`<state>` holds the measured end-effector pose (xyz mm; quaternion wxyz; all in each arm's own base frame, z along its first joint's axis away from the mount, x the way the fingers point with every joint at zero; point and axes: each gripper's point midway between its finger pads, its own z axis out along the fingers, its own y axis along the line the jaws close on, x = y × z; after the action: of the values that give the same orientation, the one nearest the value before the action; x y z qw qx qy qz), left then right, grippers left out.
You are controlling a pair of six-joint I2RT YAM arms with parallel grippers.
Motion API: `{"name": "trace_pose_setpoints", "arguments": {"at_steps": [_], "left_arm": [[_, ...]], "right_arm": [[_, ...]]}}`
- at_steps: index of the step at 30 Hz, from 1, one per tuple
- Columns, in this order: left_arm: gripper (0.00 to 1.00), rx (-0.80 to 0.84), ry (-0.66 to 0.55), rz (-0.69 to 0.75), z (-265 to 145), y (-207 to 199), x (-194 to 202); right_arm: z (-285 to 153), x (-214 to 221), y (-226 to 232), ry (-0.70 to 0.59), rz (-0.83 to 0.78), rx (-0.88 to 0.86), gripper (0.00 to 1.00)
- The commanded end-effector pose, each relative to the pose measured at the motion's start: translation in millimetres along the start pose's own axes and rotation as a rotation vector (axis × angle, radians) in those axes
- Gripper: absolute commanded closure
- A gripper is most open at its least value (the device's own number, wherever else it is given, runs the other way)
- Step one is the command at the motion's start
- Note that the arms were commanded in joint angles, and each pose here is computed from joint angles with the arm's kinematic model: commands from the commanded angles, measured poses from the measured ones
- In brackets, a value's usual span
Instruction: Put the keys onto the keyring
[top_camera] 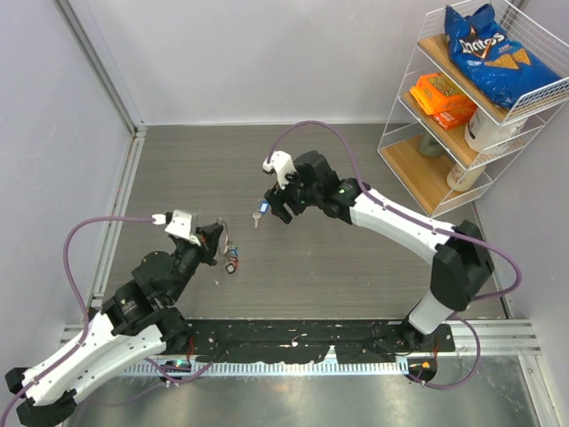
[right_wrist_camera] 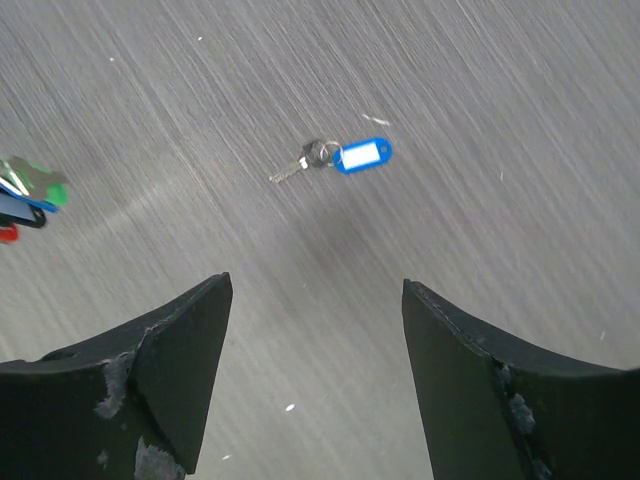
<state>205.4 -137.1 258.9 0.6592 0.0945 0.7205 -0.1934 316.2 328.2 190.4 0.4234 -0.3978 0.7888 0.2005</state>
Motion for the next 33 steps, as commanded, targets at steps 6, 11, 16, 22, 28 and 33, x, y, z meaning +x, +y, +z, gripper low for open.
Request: {"name": "trace_pose_setpoints", "arguments": {"at_steps": [6, 11, 16, 22, 28, 33], "left_arm": [[1.0, -0.044, -0.095, -0.05, -10.9, 11.4, -27.2], [1.0, -0.046, -0.106, -0.067, -16.2, 14.9, -25.5], [1.0, -0.044, -0.107, -0.07, -18.3, 15.9, -24.0], [1.0, -0.039, -0.107, -0.078, -16.2, 14.6, -18.7], [1.0, -0.038, -0.112, -0.078, -14.9, 14.3, -17.4], [1.0, -0.027, -0.113, -0.077, -14.6, 12.2, -17.9]], "right_arm": [[60.4, -21.7, -9.0, -0.008, -0.488, -0.185, 0.22], [91.2, -8.0, -2.7, 0.044, -0.622, -0.336, 0.25], [109.4, 7.7, 2.0, 0.039, -0.767, -0.51, 0.31], [110.0, 23.9, 14.8, 0.031, -0.836, -0.682, 0.31], [118.9, 31.8, 13.8, 0.079, -0.857, -0.736, 0.32], [137.3, 34.8, 8.3, 0.093, -0.842, -0.717, 0.33]]}}
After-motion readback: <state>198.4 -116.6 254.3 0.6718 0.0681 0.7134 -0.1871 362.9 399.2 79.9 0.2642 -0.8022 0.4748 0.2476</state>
